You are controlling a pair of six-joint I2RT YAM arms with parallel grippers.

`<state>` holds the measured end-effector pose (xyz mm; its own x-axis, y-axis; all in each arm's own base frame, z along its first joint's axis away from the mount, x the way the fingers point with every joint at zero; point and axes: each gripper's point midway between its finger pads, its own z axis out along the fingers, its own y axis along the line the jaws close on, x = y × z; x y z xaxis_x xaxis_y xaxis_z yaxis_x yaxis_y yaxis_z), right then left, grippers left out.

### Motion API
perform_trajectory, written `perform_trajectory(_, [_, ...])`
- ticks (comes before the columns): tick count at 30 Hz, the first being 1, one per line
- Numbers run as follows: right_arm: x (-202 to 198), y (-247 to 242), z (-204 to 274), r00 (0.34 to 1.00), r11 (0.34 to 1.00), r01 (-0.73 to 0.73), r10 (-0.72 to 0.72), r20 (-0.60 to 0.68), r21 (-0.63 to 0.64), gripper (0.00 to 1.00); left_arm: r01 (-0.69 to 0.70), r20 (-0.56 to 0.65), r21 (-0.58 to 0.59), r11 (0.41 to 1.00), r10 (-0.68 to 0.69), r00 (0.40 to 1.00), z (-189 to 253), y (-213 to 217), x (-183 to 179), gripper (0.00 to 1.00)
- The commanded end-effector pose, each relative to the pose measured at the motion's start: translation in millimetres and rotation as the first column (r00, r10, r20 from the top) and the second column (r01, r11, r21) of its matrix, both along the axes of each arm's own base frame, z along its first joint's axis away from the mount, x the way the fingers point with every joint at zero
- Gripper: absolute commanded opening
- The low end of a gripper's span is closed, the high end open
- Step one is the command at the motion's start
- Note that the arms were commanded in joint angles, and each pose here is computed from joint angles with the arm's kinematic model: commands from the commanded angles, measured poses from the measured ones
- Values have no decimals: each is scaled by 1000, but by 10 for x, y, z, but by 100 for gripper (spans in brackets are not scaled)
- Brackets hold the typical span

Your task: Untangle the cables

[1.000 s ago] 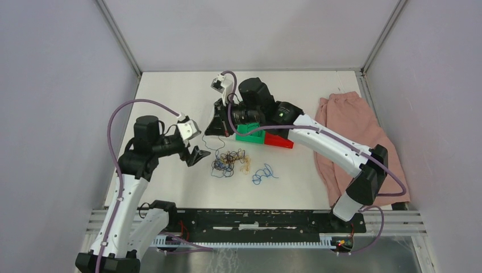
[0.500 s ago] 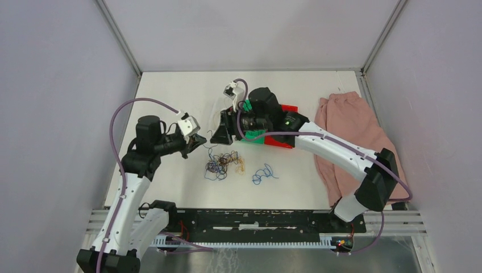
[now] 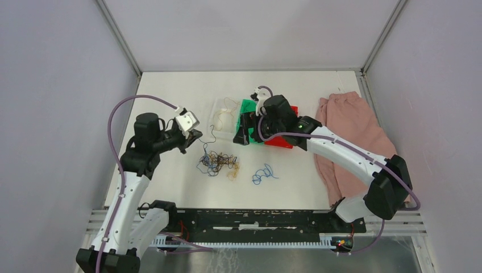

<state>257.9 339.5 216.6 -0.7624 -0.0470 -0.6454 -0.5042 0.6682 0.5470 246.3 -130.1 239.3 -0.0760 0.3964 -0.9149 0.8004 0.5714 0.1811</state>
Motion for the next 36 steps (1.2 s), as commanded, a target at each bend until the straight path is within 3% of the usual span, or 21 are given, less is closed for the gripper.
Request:
perform_trajectory(1, [160, -322, -326, 994, 986, 106, -107, 4, -129, 90, -28, 69, -3, 1000, 29, 997, 256, 33, 114, 3])
perform_trajectory(7, [256, -774, -1140, 982, 890, 172, -186, 6, -422, 83, -38, 86, 9, 999, 38, 996, 334, 51, 172, 3])
perform_trajectory(12, [253, -866, -1544, 981, 851, 161, -196, -18, -500, 81, -39, 100, 9, 999, 38, 994, 417, 53, 186, 3])
perform_trajectory(20, [163, -903, -1801, 982, 839, 127, -180, -50, -529, 76, -34, 105, 20, 999, 32, 994, 434, 61, 149, 3])
perform_trajectory(31, [-217, -994, -1639, 986, 867, 95, -148, -71, -490, 72, -24, 113, 18, 1000, 22, 993, 456, 50, 139, 3])
perform_trajectory(36, [-379, -919, -1666, 991, 870, 58, -111, -80, -490, 65, -21, 116, 23, 1000, 18, 993, 456, 53, 112, 3])
